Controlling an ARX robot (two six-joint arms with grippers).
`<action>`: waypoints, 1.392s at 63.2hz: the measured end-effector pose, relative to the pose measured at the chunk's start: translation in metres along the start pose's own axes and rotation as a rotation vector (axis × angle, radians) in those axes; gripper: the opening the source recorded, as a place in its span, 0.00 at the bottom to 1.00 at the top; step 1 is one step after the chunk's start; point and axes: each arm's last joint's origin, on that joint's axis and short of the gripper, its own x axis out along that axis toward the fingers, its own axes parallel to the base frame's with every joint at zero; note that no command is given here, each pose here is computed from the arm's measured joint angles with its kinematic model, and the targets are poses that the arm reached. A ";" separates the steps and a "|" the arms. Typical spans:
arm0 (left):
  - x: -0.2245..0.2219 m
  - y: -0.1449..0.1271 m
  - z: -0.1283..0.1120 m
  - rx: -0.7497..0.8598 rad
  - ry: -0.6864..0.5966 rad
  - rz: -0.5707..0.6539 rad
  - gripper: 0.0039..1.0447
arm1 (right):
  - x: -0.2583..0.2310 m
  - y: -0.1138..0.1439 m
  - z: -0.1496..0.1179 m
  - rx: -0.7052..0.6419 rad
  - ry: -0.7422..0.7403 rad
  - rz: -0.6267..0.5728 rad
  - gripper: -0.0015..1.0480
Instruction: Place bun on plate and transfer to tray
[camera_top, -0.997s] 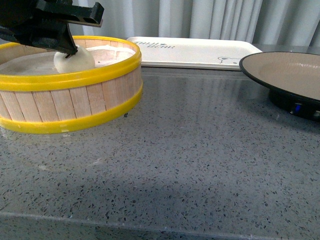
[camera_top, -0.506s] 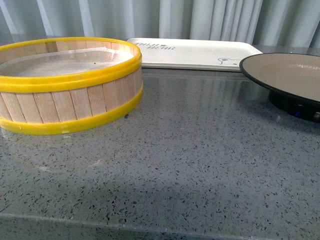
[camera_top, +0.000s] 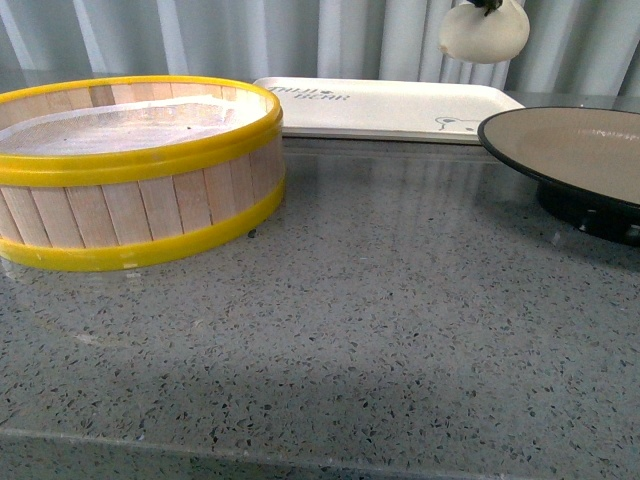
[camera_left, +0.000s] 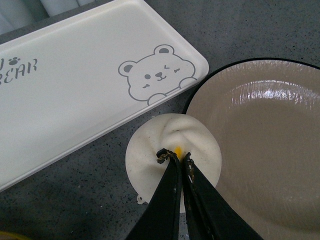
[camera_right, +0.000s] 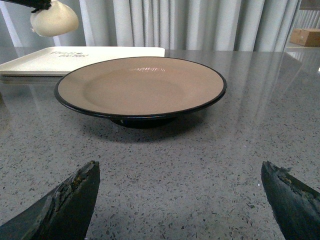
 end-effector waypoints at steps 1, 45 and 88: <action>0.002 -0.001 0.000 0.002 0.000 -0.001 0.03 | 0.000 0.000 0.000 0.000 0.000 0.000 0.92; 0.061 -0.082 -0.018 0.084 0.047 -0.166 0.03 | 0.000 0.000 0.000 0.000 0.000 0.000 0.92; 0.067 -0.083 -0.021 0.101 0.099 -0.198 0.14 | 0.000 0.000 0.000 0.000 0.000 0.000 0.92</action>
